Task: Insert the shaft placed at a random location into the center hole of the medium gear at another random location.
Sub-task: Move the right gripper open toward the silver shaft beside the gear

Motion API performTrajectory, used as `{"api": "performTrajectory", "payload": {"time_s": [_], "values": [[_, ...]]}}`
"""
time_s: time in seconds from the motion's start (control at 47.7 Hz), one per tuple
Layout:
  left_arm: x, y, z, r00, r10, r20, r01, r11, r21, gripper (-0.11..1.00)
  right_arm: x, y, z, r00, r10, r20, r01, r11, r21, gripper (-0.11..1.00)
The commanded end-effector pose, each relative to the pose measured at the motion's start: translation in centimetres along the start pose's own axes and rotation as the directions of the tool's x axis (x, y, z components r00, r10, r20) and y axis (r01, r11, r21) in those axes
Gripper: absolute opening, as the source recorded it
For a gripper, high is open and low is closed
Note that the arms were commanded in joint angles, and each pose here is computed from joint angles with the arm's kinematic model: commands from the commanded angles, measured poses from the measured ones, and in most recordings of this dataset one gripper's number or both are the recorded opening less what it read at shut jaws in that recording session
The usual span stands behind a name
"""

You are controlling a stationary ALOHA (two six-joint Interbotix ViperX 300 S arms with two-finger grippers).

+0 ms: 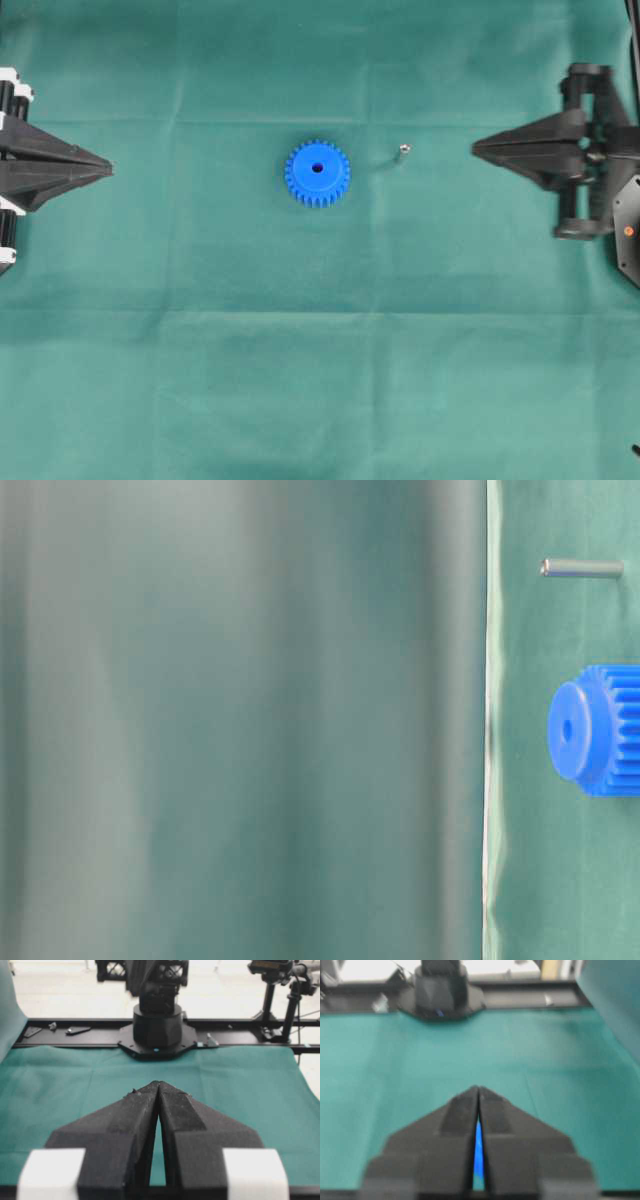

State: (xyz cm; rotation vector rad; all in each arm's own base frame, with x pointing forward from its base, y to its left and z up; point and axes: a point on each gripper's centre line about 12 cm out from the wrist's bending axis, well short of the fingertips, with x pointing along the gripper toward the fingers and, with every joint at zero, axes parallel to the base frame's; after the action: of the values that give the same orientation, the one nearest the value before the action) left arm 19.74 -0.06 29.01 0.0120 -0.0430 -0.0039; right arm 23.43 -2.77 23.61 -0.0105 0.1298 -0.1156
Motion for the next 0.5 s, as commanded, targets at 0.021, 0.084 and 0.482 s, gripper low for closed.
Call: {"api": "performTrajectory", "payload": {"time_s": [0.021,0.084,0.482], "values": [[0.3,0.0,0.8,1.0,0.001,0.015,-0.001,1.0,0.005,0.0,1.5,-0.8,-1.3,0.999,-0.031,-0.045,0.031,1.0,-0.003,0.27],[0.3,0.0,0.8,1.0,0.001,0.012,-0.001,1.0,0.003,0.0,2.3,-1.4,-2.7,0.994,-0.052,-0.095,0.052,0.999,-0.002,0.45],[0.3,0.1,0.5,1.0,0.002,0.0,-0.002,1.0,0.002,0.0,6.2,-3.6,-10.1,0.971,-0.125,-0.205,0.13,0.991,0.01,0.76]]}}
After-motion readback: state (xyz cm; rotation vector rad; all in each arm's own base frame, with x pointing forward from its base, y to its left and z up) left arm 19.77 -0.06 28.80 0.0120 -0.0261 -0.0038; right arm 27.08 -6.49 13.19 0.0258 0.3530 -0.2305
